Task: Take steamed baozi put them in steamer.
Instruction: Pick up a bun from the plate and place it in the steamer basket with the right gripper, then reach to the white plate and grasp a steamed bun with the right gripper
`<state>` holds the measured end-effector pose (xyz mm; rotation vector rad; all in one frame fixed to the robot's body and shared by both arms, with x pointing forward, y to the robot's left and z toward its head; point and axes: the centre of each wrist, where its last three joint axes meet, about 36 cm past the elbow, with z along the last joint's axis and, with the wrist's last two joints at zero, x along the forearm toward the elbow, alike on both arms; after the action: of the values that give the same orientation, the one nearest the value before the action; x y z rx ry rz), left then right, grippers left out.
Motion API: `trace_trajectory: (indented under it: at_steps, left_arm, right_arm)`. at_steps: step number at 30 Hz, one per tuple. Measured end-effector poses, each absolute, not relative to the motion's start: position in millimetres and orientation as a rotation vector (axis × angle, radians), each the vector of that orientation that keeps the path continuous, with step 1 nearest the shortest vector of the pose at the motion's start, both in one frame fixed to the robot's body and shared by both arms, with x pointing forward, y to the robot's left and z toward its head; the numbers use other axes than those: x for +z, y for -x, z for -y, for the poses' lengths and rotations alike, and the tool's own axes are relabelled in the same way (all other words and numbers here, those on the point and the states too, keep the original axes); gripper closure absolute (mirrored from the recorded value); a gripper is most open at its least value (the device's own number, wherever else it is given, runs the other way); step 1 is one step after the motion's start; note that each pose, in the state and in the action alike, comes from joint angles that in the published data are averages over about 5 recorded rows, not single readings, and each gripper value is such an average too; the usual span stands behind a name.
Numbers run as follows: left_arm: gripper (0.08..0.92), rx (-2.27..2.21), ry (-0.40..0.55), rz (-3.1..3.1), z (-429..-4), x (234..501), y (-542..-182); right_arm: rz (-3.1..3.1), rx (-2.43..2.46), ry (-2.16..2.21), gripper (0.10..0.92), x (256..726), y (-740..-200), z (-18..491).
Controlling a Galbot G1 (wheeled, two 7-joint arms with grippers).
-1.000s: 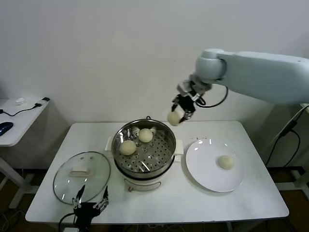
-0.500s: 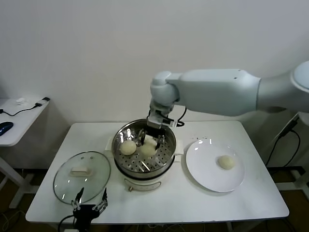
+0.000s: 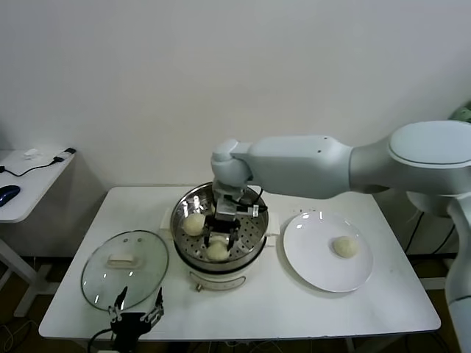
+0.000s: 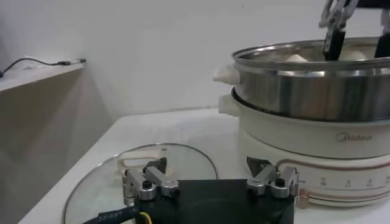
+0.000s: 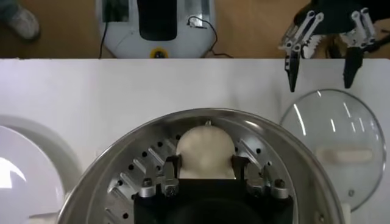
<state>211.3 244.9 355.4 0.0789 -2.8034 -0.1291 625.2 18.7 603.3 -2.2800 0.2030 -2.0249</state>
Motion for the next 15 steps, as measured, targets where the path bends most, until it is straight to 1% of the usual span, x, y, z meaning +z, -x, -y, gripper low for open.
trace_trajectory:
  at_steps: [5, 8, 12, 15]
  left_arm:
    - [0.177, -0.128, -0.078, 2.805, -245, 356, -210]
    - [0.177, -0.129, -0.077, 2.806, -245, 357, -210]
    - [0.177, -0.128, -0.077, 2.811, -245, 358, -211]
    - [0.177, -0.127, -0.075, 2.816, -244, 360, -211]
  right_arm:
    - [-0.191, -2.012, 2.276, 0.278, 603, -629, -19]
    - [-0.191, -2.013, 2.275, 0.218, 608, -633, -16]
    - [-0.23, -2.036, 2.271, 0.201, 628, -643, -5]
    - [-0.319, -2.076, 2.266, 0.2, 650, -656, 13]
